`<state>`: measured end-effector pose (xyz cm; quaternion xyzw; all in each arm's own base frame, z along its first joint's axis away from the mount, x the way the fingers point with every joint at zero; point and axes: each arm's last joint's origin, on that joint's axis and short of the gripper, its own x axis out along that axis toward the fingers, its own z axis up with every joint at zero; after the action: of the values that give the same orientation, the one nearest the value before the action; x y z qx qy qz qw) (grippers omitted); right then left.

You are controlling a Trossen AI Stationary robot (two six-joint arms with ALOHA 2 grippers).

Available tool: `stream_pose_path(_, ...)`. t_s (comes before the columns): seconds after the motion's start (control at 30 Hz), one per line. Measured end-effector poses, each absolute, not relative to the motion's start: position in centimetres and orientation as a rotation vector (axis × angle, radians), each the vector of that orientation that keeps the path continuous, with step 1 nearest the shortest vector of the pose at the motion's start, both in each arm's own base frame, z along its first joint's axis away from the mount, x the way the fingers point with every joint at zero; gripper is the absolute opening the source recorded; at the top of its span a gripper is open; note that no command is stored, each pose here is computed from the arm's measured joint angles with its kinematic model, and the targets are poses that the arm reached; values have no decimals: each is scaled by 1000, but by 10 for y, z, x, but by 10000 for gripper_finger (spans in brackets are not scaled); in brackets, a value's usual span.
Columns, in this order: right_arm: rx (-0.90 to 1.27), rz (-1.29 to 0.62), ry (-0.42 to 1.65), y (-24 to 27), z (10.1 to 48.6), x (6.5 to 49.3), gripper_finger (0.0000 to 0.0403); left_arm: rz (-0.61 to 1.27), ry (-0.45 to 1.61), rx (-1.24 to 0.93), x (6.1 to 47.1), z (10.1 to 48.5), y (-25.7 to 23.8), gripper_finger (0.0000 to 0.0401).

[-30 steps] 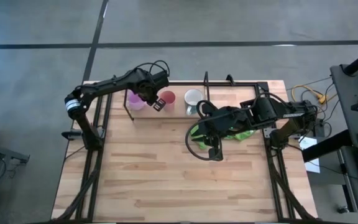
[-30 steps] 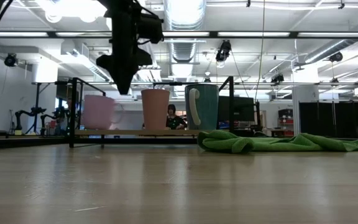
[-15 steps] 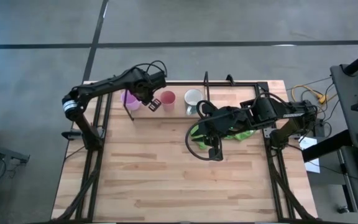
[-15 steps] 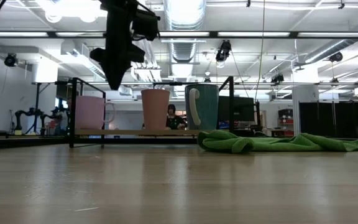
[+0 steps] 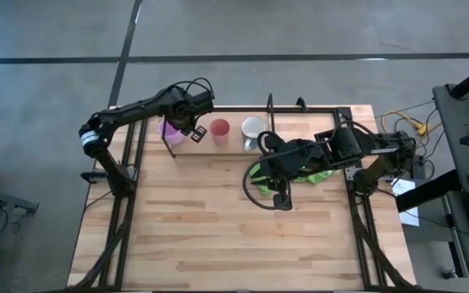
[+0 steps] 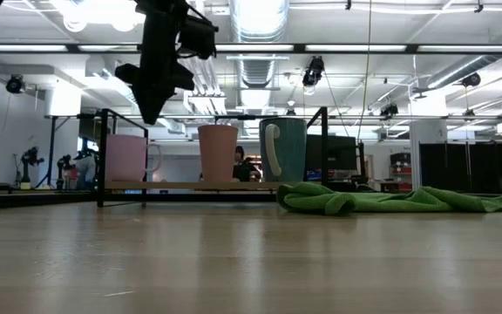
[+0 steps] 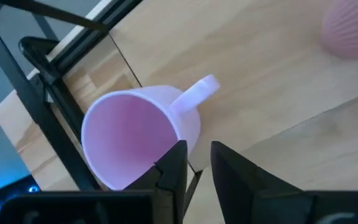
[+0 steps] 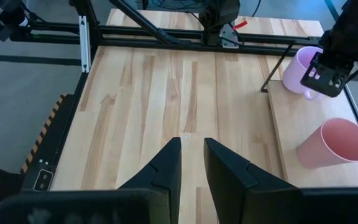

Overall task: Stack small to large cups/mugs on shelf
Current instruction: Put the violet mug on the shelf

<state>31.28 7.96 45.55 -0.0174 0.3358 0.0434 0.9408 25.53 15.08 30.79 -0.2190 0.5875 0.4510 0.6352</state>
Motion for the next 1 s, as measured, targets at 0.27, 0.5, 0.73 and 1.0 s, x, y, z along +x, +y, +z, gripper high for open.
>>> stream_pose_path(0.27, -36, 89, 685, 80, 455, 313, 63, 1077, 1398, -525, 248, 303, 161, 58)
stream_pose_path(0.5, -36, 89, 686, 80, 455, 313, 63, 1096, 1380, -584, 248, 302, 160, 58)
stream_pose_path(0.73, -36, 89, 686, 80, 455, 313, 63, 1102, 1393, -616, 250, 296, 161, 58)
stream_pose_path(1.0, -38, 89, 695, 80, 455, 312, 63, 1108, 1409, -619, 249, 293, 164, 58)
